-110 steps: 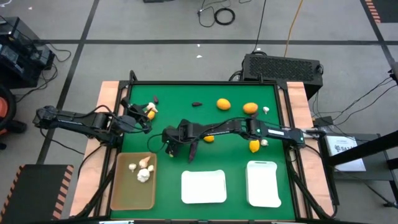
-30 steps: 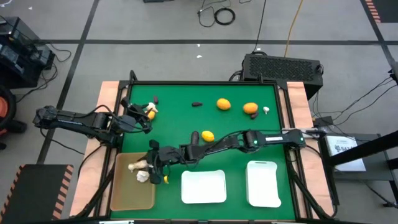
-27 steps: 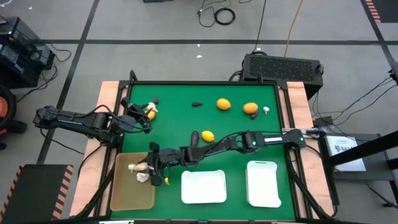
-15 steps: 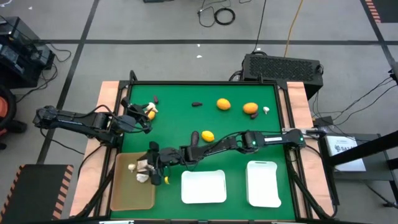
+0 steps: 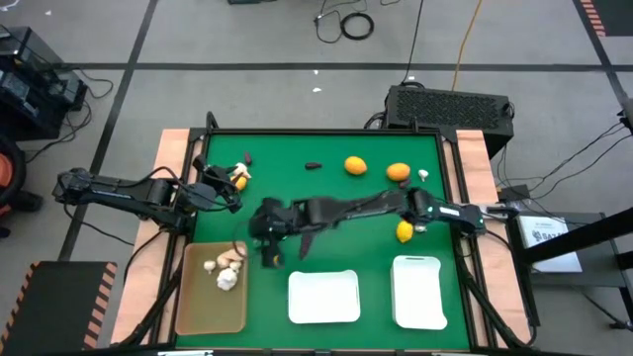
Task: Sort produce into baskets
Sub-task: Put the garlic into the orange bin
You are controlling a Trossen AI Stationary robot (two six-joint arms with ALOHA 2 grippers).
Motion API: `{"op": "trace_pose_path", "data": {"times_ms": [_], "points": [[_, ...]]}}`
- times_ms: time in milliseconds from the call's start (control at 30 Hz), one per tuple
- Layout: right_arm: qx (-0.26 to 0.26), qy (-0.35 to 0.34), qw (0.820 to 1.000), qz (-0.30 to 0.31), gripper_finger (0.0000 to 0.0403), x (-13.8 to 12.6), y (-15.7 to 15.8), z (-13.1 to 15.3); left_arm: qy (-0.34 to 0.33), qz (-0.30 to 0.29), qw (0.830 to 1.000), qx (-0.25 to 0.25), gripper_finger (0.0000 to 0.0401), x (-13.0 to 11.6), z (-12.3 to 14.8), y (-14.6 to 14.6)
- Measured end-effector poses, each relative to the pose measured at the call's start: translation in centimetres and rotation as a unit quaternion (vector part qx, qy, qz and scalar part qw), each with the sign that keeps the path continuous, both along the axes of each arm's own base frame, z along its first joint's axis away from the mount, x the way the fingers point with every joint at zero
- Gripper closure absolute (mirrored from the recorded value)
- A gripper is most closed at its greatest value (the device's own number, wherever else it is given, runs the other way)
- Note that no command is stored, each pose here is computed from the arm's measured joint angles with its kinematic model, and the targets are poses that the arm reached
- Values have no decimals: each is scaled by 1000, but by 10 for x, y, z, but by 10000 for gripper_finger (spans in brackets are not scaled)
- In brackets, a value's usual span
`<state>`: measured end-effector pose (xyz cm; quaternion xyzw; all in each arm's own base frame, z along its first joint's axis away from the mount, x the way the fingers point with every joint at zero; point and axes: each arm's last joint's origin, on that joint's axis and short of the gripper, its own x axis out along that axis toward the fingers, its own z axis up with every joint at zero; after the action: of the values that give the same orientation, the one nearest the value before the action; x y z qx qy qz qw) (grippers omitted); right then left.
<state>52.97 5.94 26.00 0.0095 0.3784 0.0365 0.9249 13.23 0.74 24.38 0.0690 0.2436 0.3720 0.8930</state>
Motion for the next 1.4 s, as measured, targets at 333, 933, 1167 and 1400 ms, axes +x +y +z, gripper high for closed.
{"op": "trace_pose_path", "data": {"times_ms": [333, 933, 1167, 1400], "points": [[-45, 250, 963, -92, 160, -89, -53, 54, -2, -5, 1000, -7, 292, 0, 0, 0], [-34, 384, 863, -325, 196, -262, -110, 41, -12, -52, 995, -90, 292, 5, -6, -5], [42, 311, 837, -448, 200, -342, -143, 2, 4, -46, 995, -86, 292, 11, -10, -5], [65, 290, 795, -528, 200, -378, -170, -40, 1, -34, 997, -72, 292, 19, -12, -5]]}}
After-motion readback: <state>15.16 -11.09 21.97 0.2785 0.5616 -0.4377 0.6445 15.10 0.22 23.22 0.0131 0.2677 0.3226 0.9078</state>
